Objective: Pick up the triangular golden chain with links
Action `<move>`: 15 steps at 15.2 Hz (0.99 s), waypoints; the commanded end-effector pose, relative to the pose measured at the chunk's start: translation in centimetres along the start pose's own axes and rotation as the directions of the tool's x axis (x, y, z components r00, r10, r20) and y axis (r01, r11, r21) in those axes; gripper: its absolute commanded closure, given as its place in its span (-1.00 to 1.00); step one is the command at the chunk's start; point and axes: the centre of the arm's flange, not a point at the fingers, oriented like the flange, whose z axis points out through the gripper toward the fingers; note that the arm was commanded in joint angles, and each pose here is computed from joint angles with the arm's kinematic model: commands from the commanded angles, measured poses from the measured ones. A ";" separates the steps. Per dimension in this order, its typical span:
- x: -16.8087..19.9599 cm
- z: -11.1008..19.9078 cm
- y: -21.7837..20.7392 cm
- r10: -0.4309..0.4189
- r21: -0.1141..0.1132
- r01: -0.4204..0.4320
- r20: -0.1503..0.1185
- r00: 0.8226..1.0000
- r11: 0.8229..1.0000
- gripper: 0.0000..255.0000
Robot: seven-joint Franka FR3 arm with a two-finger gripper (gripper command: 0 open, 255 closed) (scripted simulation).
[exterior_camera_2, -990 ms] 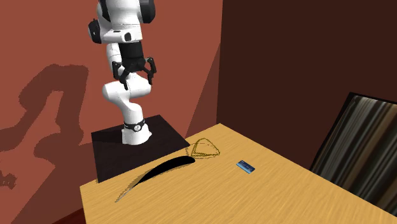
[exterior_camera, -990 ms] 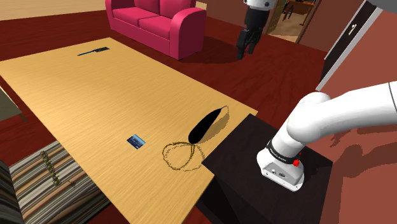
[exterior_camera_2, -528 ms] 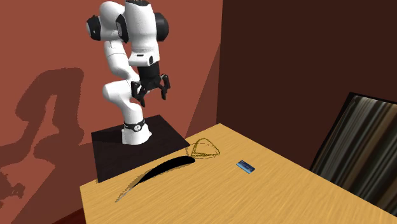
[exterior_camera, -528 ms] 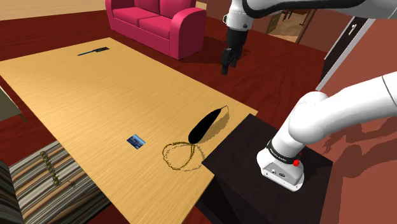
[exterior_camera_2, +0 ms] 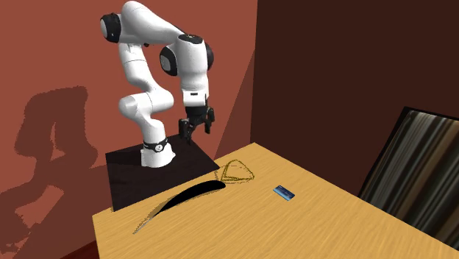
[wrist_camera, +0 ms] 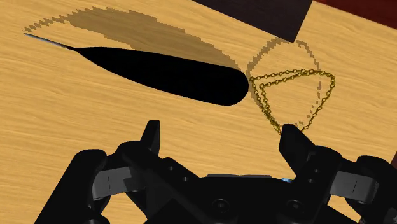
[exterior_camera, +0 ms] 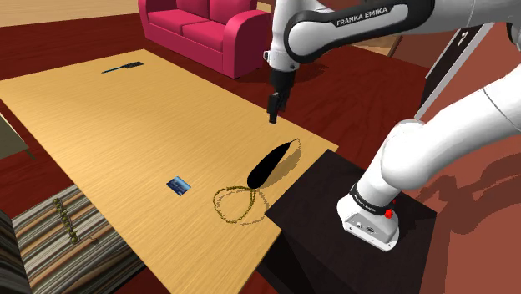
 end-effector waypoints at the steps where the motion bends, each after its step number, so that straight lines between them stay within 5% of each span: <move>1: 1.2 2.2 -1.2 -0.041 0.001 0.041 0.007 0.999 0.999 -1.00; 8: 5.2 9.6 -5.5 -0.178 0.006 0.177 0.035 0.983 0.984 -1.00; 15: 8.4 17.0 -10.3 -0.311 0.016 0.311 0.062 0.948 0.950 -1.00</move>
